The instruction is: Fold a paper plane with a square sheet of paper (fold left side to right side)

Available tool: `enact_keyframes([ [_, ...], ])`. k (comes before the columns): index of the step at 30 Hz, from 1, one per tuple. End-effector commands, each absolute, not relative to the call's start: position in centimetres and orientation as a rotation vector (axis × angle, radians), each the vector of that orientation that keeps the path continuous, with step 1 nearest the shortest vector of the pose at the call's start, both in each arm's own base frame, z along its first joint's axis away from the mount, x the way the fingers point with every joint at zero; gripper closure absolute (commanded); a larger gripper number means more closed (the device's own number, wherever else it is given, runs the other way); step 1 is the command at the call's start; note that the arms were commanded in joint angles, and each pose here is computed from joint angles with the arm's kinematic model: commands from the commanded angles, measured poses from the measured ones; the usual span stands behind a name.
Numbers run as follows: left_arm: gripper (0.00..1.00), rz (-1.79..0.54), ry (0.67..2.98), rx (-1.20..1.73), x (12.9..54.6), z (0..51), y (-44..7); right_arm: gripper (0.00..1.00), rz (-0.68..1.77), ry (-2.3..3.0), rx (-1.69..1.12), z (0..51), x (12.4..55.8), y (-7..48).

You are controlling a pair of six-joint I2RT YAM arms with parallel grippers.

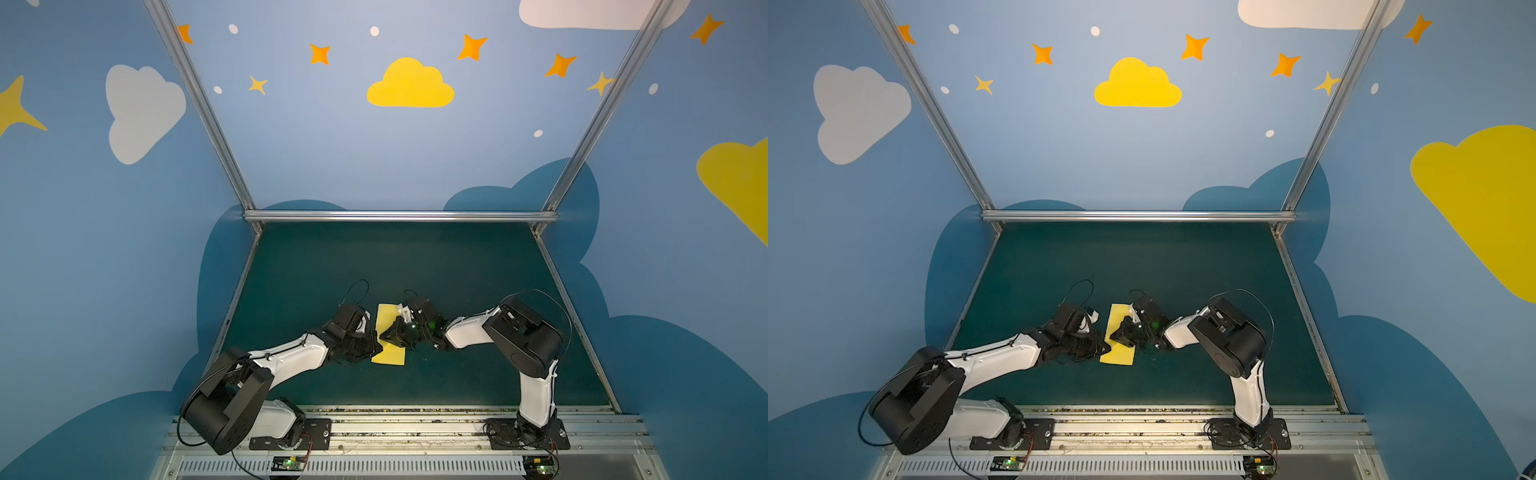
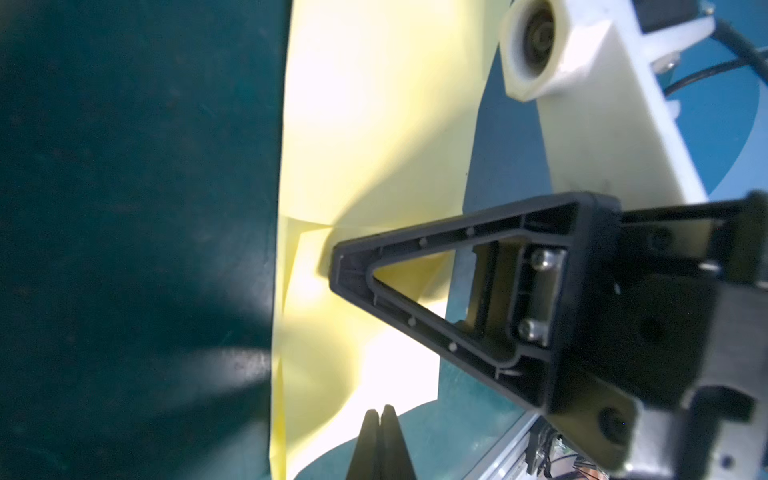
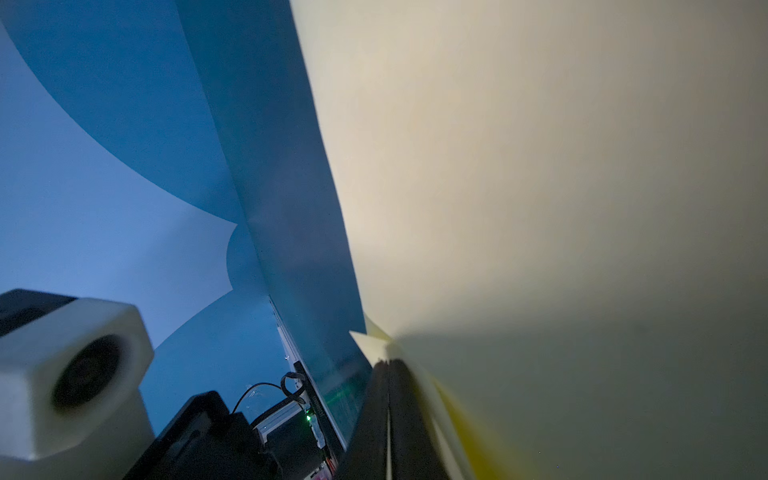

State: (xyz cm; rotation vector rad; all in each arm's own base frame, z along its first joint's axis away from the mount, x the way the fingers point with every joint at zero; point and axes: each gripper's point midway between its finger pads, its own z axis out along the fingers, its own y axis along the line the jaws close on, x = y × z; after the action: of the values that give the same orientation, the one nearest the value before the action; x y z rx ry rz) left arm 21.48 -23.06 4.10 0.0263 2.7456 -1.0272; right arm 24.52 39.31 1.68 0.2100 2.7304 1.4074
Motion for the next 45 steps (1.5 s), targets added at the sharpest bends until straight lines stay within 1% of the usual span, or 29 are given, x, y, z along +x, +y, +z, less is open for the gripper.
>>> enact_keyframes([
  [1,0.96,-0.994,2.731,0.065,22.0,4.0,-23.1,0.92,1.260,2.840,0.284,-1.7,23.4,37.4],
  [17,0.96,-0.940,2.775,0.059,21.5,1.8,-22.4,0.92,1.262,2.845,0.285,-1.9,23.1,37.3],
  [23,0.96,-0.913,2.805,0.050,20.7,0.7,-21.7,0.92,1.285,2.824,0.247,-0.5,23.6,37.9],
  [29,0.96,-0.883,2.822,0.047,20.3,0.0,-21.2,0.91,1.282,2.773,0.032,3.6,24.5,39.0],
  [33,0.96,-0.886,2.820,0.050,20.4,0.1,-21.2,0.90,1.199,2.756,-0.130,6.4,24.2,38.1],
  [34,0.96,-0.886,2.820,0.050,20.4,0.1,-21.2,0.90,1.159,2.766,-0.166,6.7,23.9,37.6],
  [37,0.96,-0.889,2.817,0.050,20.4,0.1,-21.3,1.00,1.069,2.806,-0.258,7.0,23.0,36.3],
  [41,0.96,-0.889,2.815,0.052,20.4,0.2,-21.3,1.00,0.972,2.854,-0.373,6.6,21.6,35.1],
  [45,0.96,-0.887,2.815,0.049,20.5,0.2,-21.3,1.00,0.929,2.883,-0.483,6.2,20.2,35.4],
])
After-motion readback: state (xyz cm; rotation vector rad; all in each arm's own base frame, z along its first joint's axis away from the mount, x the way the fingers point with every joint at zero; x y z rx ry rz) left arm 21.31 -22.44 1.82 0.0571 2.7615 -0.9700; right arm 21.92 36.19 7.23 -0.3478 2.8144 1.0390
